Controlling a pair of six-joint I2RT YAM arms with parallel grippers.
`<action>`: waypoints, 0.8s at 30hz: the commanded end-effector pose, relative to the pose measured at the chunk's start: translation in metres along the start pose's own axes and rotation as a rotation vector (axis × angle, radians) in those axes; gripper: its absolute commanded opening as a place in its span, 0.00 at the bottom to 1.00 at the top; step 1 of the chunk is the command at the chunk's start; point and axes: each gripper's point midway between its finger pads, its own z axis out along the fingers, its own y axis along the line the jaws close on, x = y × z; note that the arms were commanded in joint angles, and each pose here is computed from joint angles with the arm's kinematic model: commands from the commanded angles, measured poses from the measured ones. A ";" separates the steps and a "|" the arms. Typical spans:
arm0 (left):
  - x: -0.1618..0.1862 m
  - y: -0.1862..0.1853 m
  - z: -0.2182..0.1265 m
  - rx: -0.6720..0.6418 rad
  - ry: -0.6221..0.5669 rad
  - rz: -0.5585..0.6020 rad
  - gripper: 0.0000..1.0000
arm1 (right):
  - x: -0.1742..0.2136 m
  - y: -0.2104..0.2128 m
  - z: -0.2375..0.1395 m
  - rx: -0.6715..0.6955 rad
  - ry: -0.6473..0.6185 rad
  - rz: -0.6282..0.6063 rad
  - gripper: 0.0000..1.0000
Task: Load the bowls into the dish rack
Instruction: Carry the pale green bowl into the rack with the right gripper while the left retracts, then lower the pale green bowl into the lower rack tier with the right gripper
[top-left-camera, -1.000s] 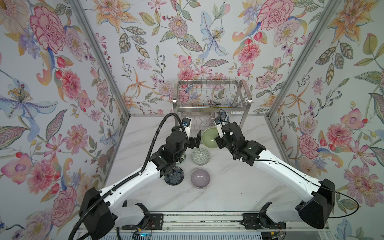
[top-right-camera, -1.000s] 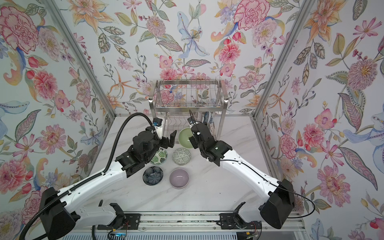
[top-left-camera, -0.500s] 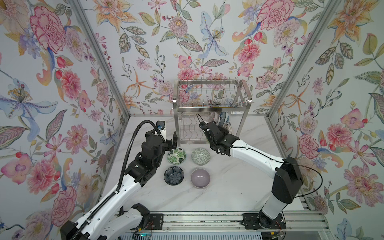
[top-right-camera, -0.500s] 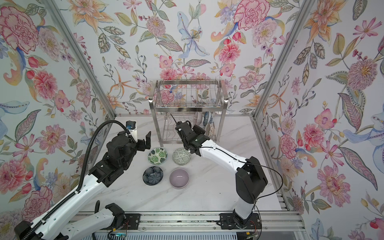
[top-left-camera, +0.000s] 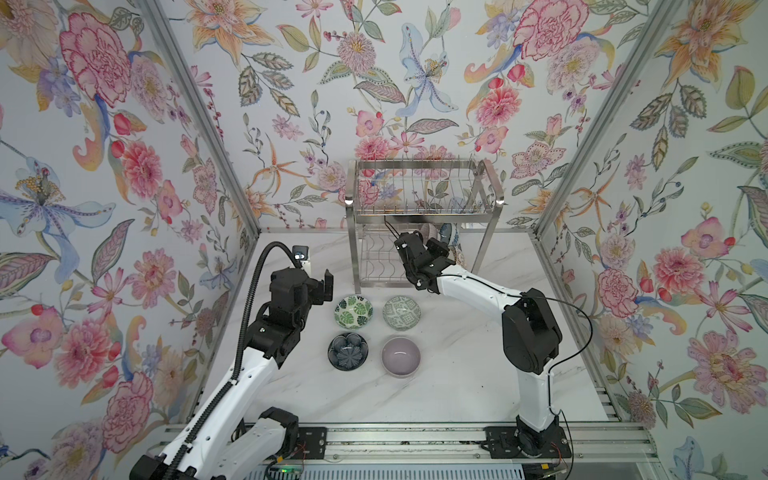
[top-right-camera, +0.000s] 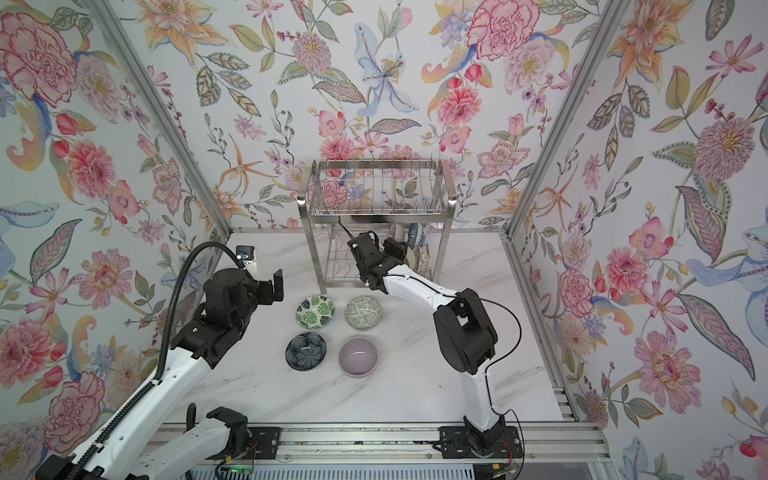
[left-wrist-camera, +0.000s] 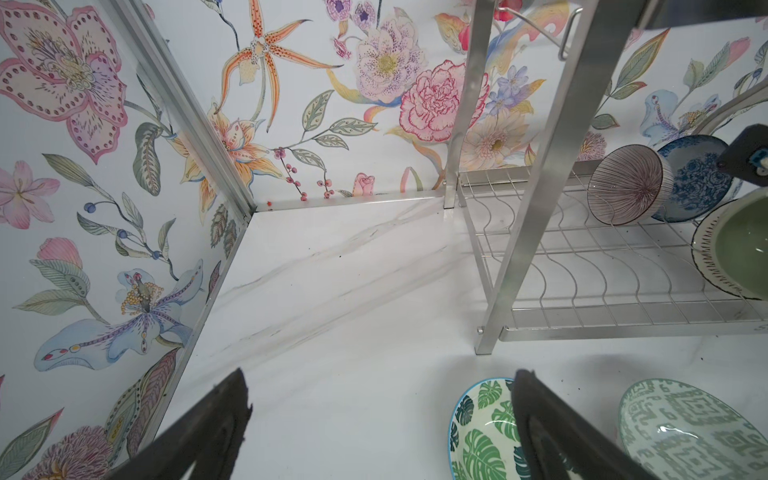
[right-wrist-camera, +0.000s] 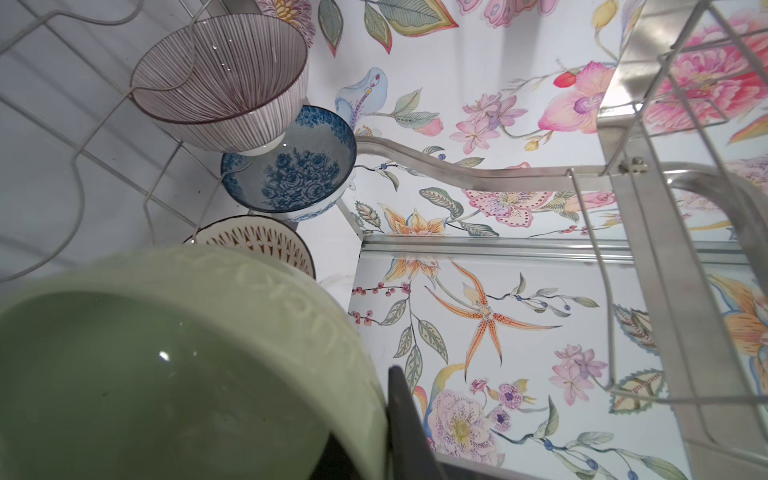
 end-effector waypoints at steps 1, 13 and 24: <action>0.004 0.002 0.001 0.018 0.008 -0.014 0.99 | -0.013 -0.027 0.005 0.097 0.005 0.051 0.00; 0.017 0.010 0.014 0.006 0.062 -0.054 0.99 | -0.021 -0.011 0.032 0.107 0.029 -0.029 0.00; 0.017 0.009 0.014 0.018 0.057 -0.058 0.99 | -0.033 0.008 0.043 0.099 0.028 -0.087 0.00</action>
